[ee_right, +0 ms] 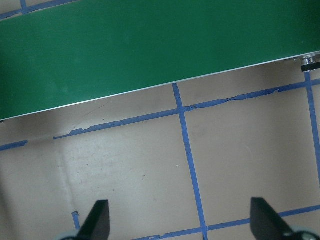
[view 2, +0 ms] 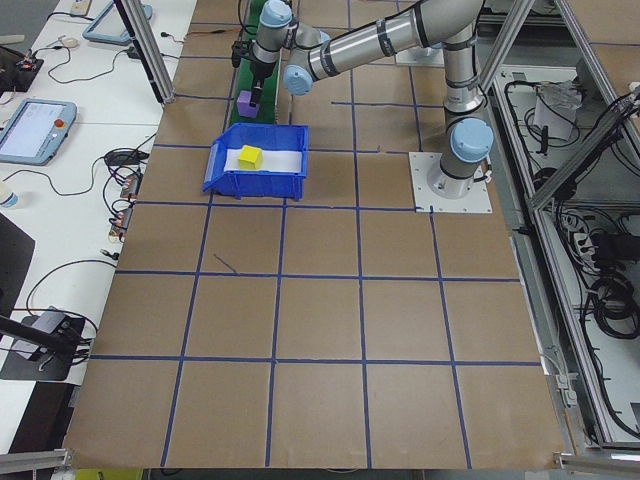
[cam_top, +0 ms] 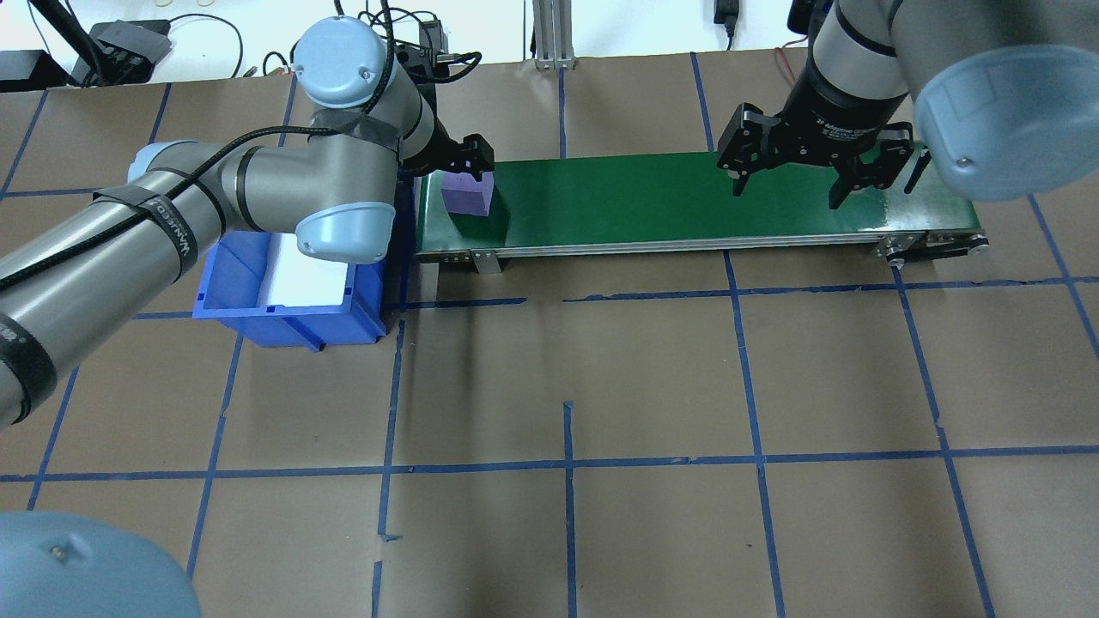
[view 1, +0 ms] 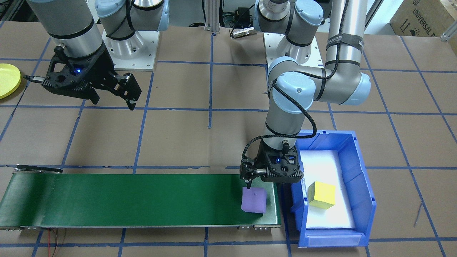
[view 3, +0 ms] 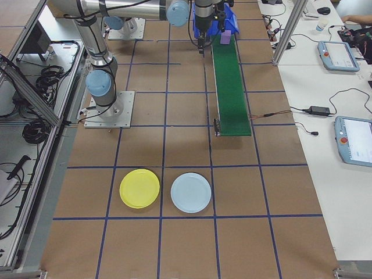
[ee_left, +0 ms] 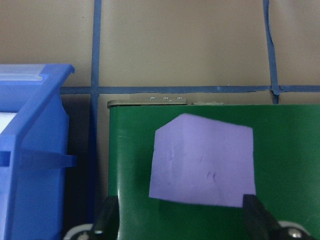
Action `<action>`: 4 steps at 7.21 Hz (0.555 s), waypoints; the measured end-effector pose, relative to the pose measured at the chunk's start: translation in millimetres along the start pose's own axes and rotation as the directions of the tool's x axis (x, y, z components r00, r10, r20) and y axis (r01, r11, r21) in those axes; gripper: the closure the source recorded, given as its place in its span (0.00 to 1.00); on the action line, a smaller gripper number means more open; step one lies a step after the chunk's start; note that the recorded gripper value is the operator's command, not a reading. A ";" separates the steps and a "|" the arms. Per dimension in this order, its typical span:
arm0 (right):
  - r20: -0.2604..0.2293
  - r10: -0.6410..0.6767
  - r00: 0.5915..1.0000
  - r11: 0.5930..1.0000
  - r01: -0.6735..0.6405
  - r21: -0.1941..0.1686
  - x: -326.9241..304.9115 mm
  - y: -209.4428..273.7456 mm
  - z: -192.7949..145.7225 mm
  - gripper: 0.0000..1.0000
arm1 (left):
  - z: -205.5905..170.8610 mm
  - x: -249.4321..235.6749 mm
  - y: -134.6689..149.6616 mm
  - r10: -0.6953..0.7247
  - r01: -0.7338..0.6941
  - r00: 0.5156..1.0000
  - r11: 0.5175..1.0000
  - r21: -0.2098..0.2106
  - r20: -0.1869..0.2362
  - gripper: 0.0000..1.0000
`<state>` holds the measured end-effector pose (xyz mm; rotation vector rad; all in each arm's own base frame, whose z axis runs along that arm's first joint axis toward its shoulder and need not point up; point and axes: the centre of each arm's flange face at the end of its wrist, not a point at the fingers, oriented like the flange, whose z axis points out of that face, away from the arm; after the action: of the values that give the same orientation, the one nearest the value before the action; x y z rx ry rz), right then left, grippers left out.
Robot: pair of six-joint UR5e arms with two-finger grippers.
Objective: Move block left to right into plate
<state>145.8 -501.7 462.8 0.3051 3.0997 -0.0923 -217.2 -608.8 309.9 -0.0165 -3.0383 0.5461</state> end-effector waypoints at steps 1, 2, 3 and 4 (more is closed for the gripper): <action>0.000 0.001 1.000 1.000 -0.001 0.000 0.4 -0.2 0.0 0.00 | -18.5 -2.7 -2.7 0.044 -0.044 0.999 0.999 0.022 0.019 0.00; -0.001 0.003 1.000 1.000 -0.003 0.000 1.2 -0.6 0.0 0.00 | -43.6 -9.8 -3.4 0.100 -0.102 0.993 0.994 0.026 0.058 0.00; -0.001 0.004 1.000 1.000 -0.004 0.000 1.8 -0.8 0.0 0.00 | -68.6 -24.1 -2.8 0.140 -0.141 0.986 0.990 0.004 0.090 0.00; -0.002 0.004 1.000 1.000 -0.004 0.000 2.1 -1.0 0.0 0.00 | -83.9 -51.5 -3.8 0.165 -0.163 0.980 0.986 -0.033 0.109 0.00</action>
<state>143.6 -502.2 462.8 0.3117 3.1005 -0.0924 -161.1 -584.3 387.1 -0.2480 -3.1712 0.5389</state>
